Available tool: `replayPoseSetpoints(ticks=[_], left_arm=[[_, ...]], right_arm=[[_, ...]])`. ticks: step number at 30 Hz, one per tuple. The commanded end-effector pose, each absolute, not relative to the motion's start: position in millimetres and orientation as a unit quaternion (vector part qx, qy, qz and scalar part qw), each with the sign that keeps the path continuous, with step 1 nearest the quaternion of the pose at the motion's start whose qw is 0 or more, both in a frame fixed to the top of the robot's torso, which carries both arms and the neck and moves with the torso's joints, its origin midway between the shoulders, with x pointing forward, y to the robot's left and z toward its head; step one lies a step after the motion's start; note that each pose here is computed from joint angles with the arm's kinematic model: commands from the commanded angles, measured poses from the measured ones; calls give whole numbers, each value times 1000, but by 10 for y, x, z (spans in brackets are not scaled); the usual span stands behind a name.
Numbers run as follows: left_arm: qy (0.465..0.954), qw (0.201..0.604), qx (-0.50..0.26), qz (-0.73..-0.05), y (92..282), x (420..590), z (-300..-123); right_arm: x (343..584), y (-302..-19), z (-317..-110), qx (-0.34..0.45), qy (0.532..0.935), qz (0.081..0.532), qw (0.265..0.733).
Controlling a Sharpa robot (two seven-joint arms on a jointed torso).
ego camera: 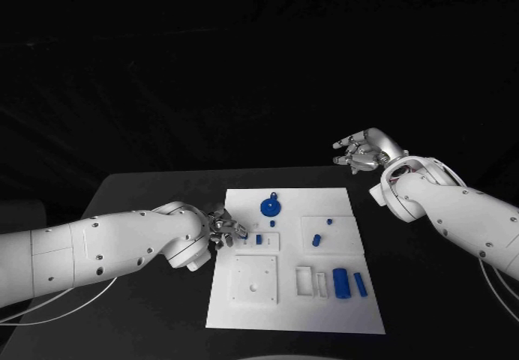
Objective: Assemble the parts on the task board
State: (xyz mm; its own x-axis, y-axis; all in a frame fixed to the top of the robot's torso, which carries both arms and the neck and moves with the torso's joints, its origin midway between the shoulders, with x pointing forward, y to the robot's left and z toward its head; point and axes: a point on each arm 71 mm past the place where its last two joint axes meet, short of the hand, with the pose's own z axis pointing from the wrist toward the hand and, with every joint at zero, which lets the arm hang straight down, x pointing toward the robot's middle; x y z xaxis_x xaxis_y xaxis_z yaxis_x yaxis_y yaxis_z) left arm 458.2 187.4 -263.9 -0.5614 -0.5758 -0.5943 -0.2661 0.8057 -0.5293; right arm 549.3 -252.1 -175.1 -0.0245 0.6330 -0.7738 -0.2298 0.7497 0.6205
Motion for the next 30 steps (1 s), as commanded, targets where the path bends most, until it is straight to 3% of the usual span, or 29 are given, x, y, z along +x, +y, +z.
replayPoseSetpoints(ticks=[1,30], left_arm=[[868,400,-224,-191,1836,4564,-2639],[883,391,-197,-170,1820,4547,-2663]], right_arm=[[5491,-2499,-1754,155,647,322,674],[5494,-2492,-1764,156,649,324,670]])
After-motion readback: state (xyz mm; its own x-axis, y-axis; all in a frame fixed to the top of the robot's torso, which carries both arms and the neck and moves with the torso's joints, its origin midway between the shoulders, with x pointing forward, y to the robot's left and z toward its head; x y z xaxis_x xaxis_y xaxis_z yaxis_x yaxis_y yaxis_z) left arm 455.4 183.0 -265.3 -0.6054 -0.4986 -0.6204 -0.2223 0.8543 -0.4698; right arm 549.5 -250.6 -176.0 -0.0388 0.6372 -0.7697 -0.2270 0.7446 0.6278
